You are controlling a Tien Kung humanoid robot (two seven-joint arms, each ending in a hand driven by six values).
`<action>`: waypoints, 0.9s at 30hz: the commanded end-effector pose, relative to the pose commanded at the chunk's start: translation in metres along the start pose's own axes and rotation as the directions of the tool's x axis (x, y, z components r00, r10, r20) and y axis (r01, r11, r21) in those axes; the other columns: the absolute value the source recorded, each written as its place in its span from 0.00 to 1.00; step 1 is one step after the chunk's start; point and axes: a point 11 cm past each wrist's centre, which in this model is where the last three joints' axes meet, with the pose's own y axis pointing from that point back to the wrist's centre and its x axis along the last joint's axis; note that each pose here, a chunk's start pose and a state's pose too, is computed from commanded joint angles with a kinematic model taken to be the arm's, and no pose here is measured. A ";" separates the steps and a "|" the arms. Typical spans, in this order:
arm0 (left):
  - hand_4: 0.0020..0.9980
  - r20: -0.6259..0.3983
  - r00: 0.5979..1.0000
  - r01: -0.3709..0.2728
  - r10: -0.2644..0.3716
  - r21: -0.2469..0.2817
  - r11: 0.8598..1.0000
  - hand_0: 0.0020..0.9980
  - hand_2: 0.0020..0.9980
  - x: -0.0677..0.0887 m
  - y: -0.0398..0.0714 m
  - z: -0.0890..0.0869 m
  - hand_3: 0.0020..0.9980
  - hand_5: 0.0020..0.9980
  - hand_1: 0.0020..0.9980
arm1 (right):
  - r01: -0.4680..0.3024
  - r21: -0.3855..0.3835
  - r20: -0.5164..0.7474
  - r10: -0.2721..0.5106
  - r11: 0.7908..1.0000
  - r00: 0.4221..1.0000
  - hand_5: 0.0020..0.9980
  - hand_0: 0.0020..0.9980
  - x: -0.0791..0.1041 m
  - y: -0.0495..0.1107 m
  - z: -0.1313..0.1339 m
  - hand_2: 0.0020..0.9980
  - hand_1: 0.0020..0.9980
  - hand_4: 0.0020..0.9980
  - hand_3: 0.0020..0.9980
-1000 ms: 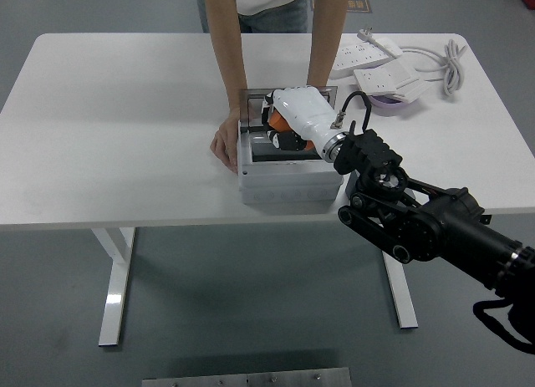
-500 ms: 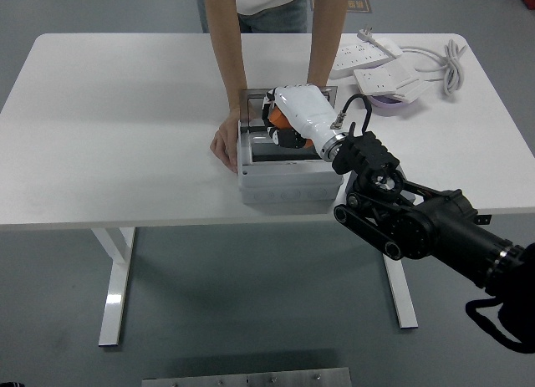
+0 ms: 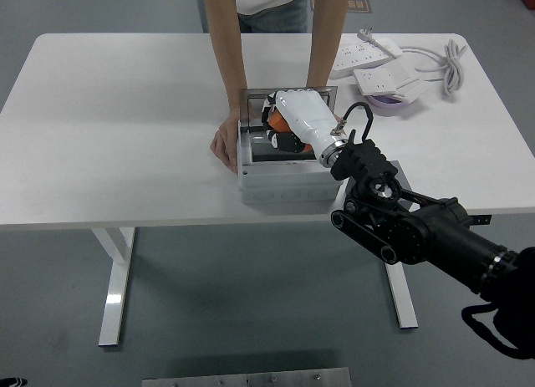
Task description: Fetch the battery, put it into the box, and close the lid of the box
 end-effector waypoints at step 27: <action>0.86 0.003 1.000 0.000 0.000 -0.001 1.000 0.83 0.87 0.000 0.000 0.001 0.83 0.56 0.90 | 0.039 -0.055 0.110 -0.033 0.998 0.993 0.00 0.18 -0.013 0.004 0.017 0.32 0.25 0.19 0.45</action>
